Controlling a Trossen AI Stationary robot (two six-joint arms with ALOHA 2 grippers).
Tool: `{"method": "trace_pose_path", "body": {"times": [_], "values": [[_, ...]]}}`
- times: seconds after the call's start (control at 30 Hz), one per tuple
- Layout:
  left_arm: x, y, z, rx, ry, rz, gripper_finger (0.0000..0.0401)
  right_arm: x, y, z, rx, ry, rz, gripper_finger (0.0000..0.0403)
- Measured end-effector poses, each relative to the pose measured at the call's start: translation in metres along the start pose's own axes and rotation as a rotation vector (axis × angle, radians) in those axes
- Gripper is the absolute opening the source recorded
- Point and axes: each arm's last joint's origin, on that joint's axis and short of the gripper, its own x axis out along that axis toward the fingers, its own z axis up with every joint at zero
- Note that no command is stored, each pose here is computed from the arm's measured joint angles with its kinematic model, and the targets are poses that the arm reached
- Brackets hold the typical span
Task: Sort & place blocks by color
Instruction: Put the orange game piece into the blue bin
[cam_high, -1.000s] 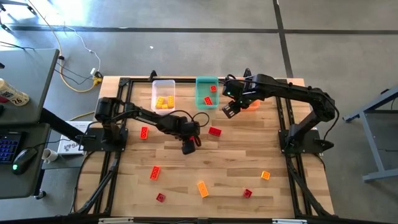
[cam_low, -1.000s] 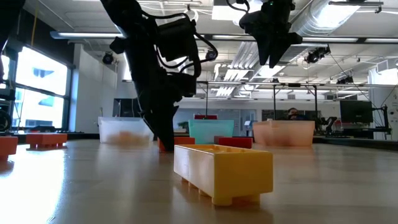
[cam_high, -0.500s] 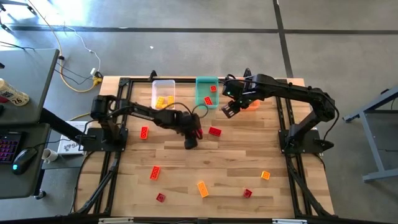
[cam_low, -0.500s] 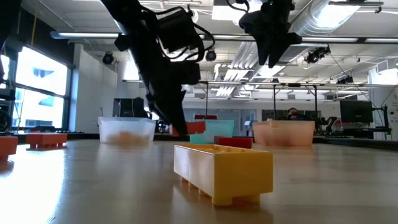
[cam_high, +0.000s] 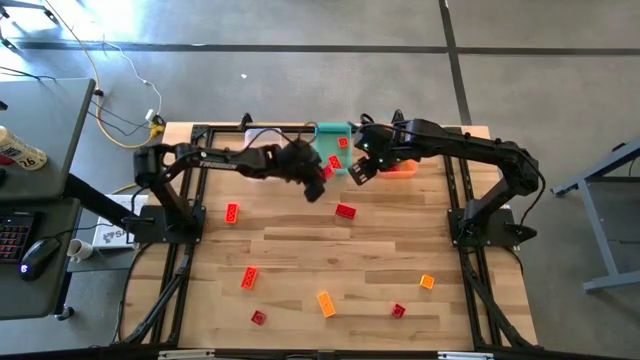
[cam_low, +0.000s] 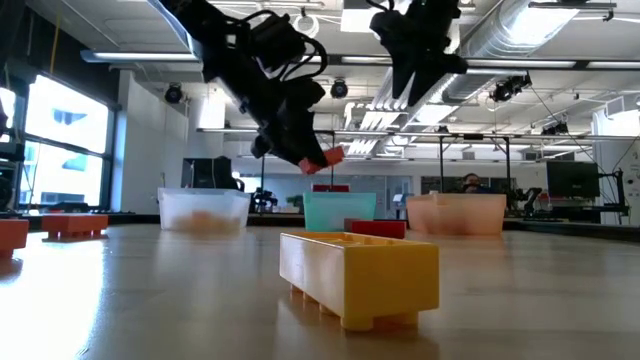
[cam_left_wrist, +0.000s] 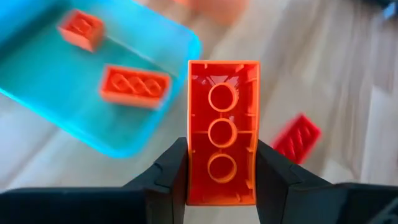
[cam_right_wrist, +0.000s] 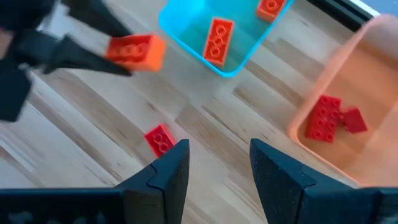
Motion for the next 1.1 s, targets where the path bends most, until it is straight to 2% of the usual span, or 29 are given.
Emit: {"method": "trace_pose_path", "body": {"times": [0.33,0.57,0.83,1.1], "values": [[-0.004,0.045,0.023,-0.144,-0.17,0.034,0.0112,0.0,0.005,0.007,0.004,-0.07,0.05,0.0156],[-0.007,0.066,0.032,-0.223,-0.254,0.059,0.012,0.0,0.005,0.008,-0.004,-0.081,0.054,0.0156],[-0.001,0.071,0.023,-0.24,-0.165,0.081,0.012,0.0,0.001,0.011,0.002,-0.084,0.045,0.0156],[0.019,0.072,0.014,-0.285,-0.125,0.029,0.0121,0.001,-0.003,0.013,0.013,-0.087,0.04,0.0156]]}}
